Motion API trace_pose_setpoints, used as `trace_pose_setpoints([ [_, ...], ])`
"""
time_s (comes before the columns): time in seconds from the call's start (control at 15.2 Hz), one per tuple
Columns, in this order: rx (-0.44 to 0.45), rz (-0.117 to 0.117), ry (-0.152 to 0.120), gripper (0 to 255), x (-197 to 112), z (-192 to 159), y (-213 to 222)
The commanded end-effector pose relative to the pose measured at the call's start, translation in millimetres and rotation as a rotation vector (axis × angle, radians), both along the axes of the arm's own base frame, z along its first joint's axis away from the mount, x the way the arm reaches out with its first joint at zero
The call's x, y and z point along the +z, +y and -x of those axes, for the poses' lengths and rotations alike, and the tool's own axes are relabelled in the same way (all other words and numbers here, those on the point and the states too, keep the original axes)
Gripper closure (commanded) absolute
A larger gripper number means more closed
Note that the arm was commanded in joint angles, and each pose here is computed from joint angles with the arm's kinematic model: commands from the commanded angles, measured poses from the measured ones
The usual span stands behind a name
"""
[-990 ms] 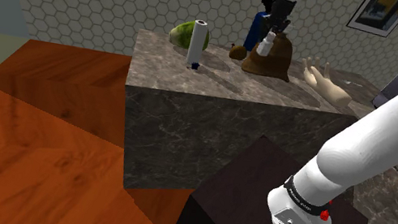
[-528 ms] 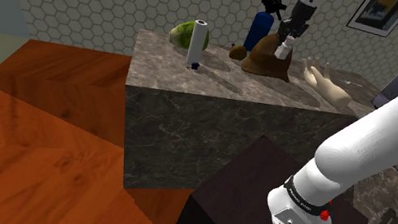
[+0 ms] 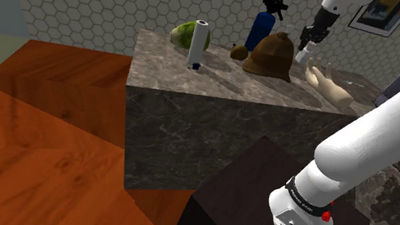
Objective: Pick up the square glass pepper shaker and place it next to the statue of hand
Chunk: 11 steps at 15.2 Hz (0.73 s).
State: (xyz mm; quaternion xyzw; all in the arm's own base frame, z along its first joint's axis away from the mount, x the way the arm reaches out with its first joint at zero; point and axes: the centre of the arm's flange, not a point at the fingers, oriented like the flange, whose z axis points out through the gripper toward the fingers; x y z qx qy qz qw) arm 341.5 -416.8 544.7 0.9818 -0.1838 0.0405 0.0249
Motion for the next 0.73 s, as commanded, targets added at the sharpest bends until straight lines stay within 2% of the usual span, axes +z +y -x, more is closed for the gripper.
trace_pose_setpoints([
  [0.0,0.002,0.000,0.000,255,1.2,17.2,-22.0],
  [0.66,0.002,0.000,0.000,255,1.3,93.8,-129.5],
])
